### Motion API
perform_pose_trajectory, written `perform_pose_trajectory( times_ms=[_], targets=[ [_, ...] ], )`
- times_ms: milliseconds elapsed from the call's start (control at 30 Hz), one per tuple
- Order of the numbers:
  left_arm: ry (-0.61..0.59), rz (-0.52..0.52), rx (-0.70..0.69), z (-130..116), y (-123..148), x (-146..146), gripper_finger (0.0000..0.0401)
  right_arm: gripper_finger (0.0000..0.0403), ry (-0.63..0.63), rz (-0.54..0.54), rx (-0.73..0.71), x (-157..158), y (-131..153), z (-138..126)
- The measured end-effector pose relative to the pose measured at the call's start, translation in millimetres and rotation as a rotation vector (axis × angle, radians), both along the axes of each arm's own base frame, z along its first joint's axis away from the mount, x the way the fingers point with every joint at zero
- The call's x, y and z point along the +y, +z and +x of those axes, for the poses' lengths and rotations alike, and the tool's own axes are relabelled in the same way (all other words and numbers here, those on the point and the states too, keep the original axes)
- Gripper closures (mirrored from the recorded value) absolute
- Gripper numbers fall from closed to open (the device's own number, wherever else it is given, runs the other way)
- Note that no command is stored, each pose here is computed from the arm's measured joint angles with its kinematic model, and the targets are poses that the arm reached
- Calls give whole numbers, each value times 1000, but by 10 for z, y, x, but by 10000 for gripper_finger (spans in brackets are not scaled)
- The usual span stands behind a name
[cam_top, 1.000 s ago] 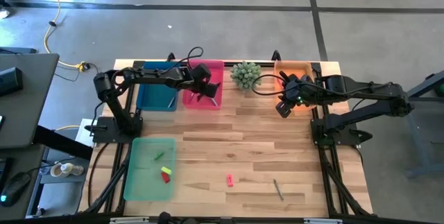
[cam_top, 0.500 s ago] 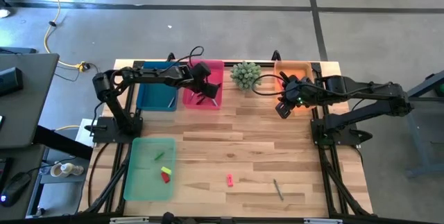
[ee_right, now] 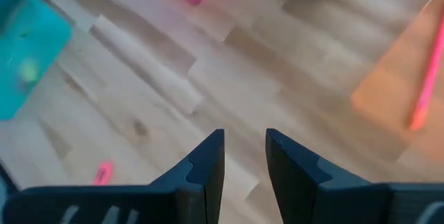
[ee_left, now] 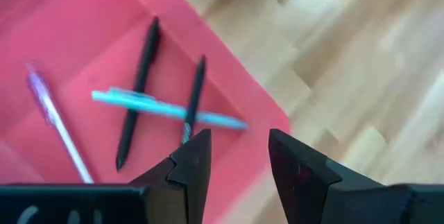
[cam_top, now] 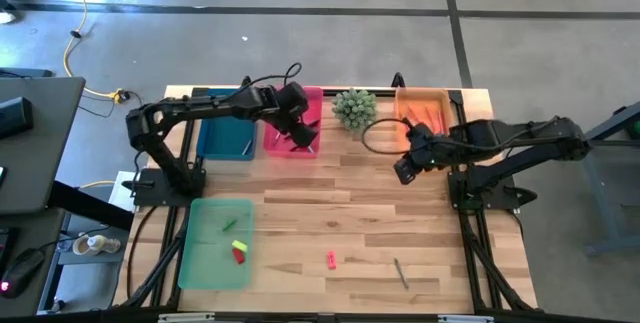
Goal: Sort crayons/erasers/pens/pencils in bins
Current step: Put the gray crayon into the blue bin
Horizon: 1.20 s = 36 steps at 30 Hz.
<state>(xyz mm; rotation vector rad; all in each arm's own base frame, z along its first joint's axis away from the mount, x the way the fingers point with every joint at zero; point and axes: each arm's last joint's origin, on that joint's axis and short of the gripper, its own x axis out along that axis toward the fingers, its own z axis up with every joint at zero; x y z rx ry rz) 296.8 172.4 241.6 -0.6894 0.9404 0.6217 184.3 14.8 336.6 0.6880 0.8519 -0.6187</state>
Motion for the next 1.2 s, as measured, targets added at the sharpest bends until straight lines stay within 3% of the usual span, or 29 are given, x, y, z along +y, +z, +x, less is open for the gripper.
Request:
perform_pose_trajectory(
  times_ms=[133, 367, 600, 833, 1200],
  targets=[
    [-78, 41, -7, -15, 180, -281, 270, 304, -22, 88, 17, 143, -61, 64],
    [-190, 64, -16, -56, 195, -895, 270, 304, -42, 204, 99, 463, -230, 197],
    [-231, 73, -55, -161, 306, -1303, 270, 304, -76, 273, 187, 853, -428, 263],
    [-292, 85, -134, -279, 506, -1506, 270, 304, -123, 341, 309, 1221, -686, 320],
    [-318, 84, -162, -343, 584, -1600, 270, 304, -179, 414, 331, 1693, -1040, 436]
  ],
)
